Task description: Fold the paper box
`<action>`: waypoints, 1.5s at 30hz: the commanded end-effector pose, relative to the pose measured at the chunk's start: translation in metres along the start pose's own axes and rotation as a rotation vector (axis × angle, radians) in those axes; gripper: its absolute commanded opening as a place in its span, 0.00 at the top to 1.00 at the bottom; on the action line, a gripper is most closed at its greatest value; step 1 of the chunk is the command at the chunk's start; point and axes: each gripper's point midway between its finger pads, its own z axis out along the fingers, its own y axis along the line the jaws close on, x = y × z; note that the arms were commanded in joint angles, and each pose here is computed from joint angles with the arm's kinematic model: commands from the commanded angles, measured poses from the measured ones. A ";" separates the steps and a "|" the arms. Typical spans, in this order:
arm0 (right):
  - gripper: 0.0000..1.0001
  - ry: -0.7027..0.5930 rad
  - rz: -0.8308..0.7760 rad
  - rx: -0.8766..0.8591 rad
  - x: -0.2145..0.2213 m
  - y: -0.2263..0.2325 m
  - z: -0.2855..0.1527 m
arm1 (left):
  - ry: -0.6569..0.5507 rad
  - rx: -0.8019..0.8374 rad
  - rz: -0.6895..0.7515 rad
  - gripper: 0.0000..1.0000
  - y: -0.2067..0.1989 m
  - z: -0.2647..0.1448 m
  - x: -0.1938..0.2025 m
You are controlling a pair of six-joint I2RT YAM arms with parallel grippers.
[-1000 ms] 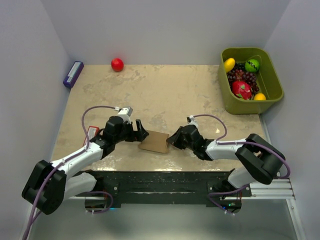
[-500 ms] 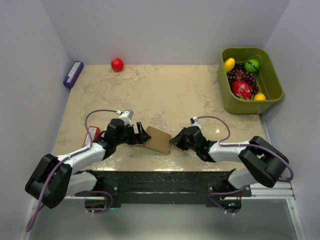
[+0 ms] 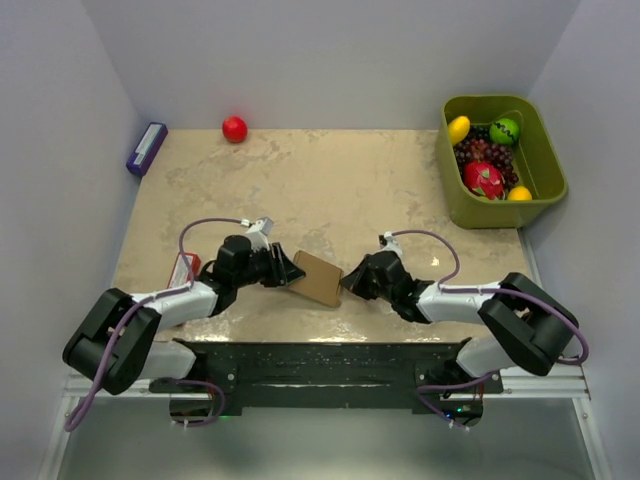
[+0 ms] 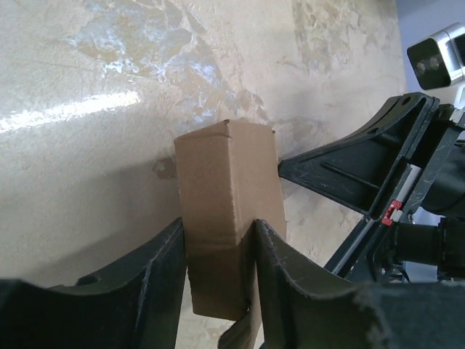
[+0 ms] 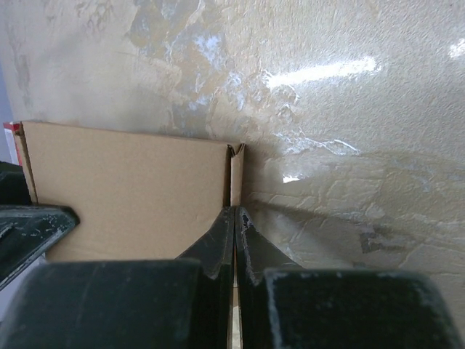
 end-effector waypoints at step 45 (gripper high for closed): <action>0.27 -0.381 -1.497 0.276 0.082 0.130 -0.060 | 0.291 0.163 -0.382 0.77 -0.031 -0.061 0.016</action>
